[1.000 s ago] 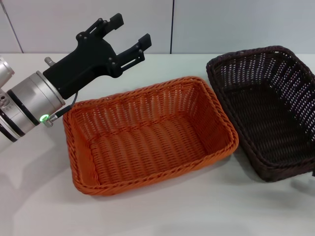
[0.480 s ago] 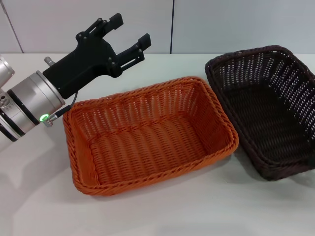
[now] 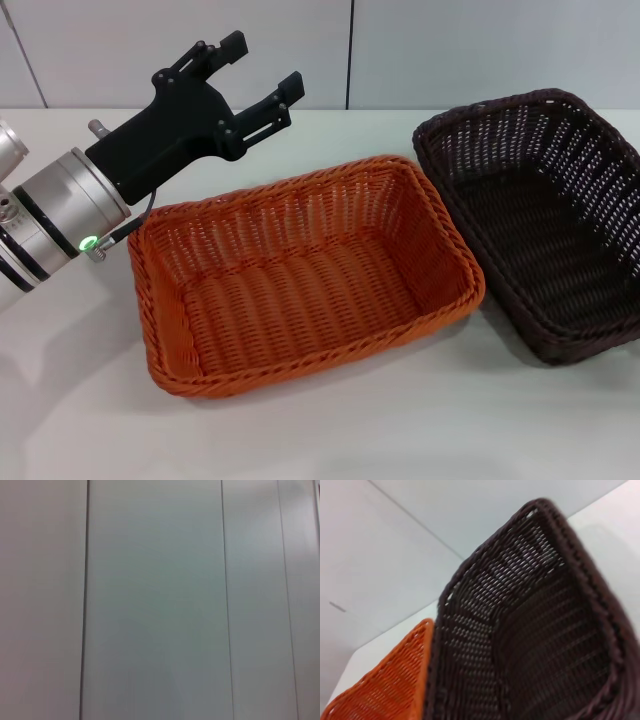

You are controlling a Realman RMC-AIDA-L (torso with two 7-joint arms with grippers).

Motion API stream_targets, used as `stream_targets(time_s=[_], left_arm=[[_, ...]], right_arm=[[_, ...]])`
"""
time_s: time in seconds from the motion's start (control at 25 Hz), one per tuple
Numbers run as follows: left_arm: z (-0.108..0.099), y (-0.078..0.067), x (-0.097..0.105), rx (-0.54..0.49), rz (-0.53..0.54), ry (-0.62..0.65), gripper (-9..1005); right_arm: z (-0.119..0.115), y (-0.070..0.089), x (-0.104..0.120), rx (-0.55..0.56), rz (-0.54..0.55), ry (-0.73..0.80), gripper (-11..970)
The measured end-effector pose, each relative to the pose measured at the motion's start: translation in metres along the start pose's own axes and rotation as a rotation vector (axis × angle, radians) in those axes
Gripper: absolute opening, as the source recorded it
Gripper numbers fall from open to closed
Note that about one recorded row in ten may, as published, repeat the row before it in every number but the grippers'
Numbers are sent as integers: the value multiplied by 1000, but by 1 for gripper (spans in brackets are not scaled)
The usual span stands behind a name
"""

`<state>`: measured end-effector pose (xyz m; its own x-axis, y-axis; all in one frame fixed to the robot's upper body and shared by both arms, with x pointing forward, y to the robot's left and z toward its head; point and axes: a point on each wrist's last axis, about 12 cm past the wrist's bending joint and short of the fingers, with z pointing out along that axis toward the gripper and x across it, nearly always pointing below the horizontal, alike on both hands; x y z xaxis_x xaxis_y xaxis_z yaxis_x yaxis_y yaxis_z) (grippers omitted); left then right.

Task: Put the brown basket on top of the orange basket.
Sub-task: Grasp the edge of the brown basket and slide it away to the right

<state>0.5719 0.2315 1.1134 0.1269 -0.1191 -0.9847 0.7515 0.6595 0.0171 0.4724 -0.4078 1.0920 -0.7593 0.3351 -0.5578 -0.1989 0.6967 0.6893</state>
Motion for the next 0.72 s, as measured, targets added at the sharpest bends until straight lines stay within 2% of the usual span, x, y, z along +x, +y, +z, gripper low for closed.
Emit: stream_targets(time_s=[0.12,0.4,0.72], left_arm=[[0,-1,1,0,-3,1,843],[0,-1,1,2,-10,2,843],[-1,-1,2,-1,-13,4,843]], right_arm=[[-6,-6,-6,40,-1,-30,820],[-13,-12,-12,49,5,-46,822],[-16,-7,3,-9,47,-5,820]])
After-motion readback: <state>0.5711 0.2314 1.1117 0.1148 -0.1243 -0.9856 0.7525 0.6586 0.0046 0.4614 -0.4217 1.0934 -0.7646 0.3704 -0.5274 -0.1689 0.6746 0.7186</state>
